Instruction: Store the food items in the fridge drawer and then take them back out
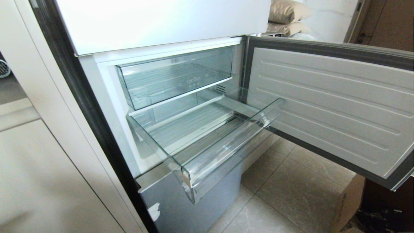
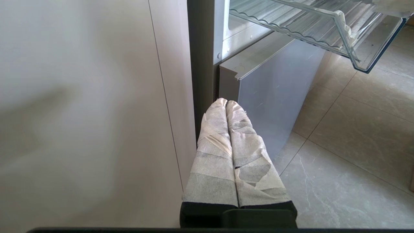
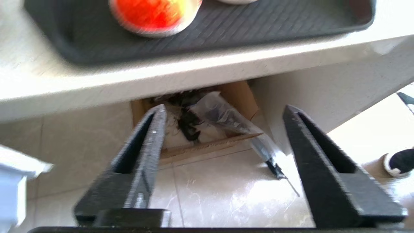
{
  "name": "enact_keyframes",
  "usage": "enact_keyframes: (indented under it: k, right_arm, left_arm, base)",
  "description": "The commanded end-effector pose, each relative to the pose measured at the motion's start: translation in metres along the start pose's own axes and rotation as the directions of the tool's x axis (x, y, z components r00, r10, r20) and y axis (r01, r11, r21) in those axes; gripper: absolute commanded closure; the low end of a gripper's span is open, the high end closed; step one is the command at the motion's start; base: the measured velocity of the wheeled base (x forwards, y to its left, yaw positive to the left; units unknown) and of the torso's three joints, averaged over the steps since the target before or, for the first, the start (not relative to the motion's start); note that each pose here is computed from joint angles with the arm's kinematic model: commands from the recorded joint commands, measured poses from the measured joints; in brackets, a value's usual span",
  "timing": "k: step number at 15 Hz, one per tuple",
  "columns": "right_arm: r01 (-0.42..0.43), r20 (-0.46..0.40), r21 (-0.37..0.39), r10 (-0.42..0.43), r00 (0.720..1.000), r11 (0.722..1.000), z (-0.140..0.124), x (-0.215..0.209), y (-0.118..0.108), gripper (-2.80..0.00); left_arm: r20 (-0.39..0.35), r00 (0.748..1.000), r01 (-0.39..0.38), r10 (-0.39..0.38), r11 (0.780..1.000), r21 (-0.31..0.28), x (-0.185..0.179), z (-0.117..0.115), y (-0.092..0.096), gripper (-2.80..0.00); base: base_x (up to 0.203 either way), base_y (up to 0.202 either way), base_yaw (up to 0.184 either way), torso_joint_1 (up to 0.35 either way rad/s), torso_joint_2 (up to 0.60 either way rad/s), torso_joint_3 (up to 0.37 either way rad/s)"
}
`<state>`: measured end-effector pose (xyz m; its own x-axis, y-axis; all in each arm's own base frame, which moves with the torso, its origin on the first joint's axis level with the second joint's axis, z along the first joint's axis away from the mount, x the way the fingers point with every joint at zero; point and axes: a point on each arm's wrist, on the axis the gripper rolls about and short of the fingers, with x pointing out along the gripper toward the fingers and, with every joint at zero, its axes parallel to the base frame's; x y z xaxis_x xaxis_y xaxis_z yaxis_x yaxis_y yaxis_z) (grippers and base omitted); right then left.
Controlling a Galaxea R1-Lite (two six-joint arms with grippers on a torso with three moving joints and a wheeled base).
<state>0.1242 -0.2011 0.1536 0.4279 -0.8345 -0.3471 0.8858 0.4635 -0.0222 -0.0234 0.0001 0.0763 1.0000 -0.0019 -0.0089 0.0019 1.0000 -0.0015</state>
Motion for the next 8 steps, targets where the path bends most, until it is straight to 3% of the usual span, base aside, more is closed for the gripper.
enact_keyframes:
  k: [1, 5, 8]
  right_arm:
    - [0.024, -0.008, 0.007, -0.024, 1.000, 1.000, 0.004, 0.018, -0.005, -2.80]
    - [0.043, -0.008, 0.011, -0.043, 0.999, 0.999, 0.014, 0.053, -0.012, -2.80]
    - [-0.054, 0.007, 0.016, 0.054, 0.999, 0.998, 0.022, 0.080, -0.009, -2.80]
  left_arm:
    - [0.000, 1.000, 0.000, 0.000, 1.000, 0.000, 0.000, 0.000, 0.000, 0.00]
    - [0.000, 1.000, 0.000, 0.000, 1.000, 0.000, 0.000, 0.000, 0.000, 0.00]
    - [0.000, 1.000, 0.000, 0.000, 1.000, 0.000, 0.000, 0.000, 0.000, 0.00]
  base:
    - [0.000, 0.000, 0.000, 0.000, 0.00, 0.000]
    - [0.000, 0.000, 0.000, 0.000, 0.00, 0.000]
    - [0.000, 0.000, 0.000, 0.000, 0.00, 0.000]
